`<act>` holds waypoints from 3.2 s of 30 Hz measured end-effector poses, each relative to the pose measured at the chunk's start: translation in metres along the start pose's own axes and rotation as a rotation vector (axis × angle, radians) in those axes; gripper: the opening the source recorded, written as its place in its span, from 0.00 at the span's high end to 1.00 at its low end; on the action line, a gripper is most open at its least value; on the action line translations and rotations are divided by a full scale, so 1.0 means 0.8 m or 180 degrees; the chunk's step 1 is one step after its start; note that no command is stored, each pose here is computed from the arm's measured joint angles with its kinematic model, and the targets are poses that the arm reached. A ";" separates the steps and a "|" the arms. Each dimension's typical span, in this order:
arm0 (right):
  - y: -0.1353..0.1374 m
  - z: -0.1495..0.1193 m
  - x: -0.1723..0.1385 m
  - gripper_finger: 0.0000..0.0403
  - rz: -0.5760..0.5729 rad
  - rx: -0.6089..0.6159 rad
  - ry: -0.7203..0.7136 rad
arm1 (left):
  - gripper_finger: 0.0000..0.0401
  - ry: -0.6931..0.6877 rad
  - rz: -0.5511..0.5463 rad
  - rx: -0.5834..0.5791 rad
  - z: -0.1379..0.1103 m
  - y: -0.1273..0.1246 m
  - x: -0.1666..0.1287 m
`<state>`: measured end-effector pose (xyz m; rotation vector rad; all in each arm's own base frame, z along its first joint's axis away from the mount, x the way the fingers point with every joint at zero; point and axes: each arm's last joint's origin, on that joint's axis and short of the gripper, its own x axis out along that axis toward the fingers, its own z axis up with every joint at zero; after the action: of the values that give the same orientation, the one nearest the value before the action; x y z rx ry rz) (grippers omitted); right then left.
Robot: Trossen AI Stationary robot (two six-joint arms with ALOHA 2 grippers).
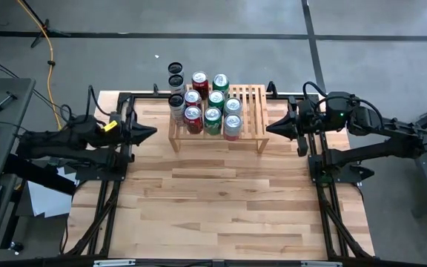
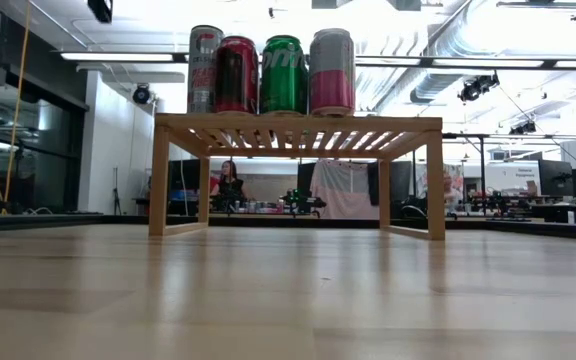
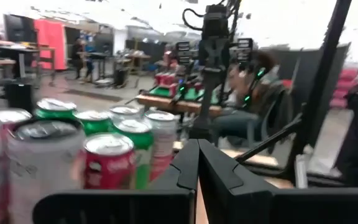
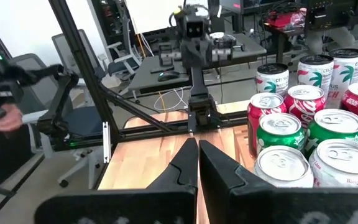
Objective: Place canned beverage on shelf
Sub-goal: Return to Home Position
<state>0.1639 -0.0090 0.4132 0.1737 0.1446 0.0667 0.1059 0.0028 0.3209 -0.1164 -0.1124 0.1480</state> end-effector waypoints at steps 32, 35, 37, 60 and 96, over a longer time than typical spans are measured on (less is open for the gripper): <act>-0.001 -0.004 0.000 1.00 -0.0014 0.0184 0.0093 | 1.00 -0.0299 -0.0008 -0.0861 -0.165 0.028 -0.030; -0.001 -0.004 -0.002 1.00 -0.0015 0.0251 0.0118 | 1.00 -0.0236 0.0076 -0.1028 -0.168 0.029 -0.030; 0.000 -0.006 -0.006 1.00 -0.0018 0.0273 0.0163 | 1.00 -0.0149 0.0092 -0.1126 -0.172 0.029 -0.030; -0.016 -0.152 -0.046 1.00 0.0113 0.0188 -0.0356 | 1.00 -0.0049 0.0121 -0.1167 -0.176 0.030 -0.029; -0.035 -0.294 -0.044 1.00 0.0658 0.0572 -0.0870 | 1.00 -0.0027 0.0127 -0.1164 -0.176 0.030 -0.029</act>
<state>0.0960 0.0002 0.1842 0.3745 -0.1412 0.2350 0.0965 0.0075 0.1763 -0.4828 -0.1450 0.1668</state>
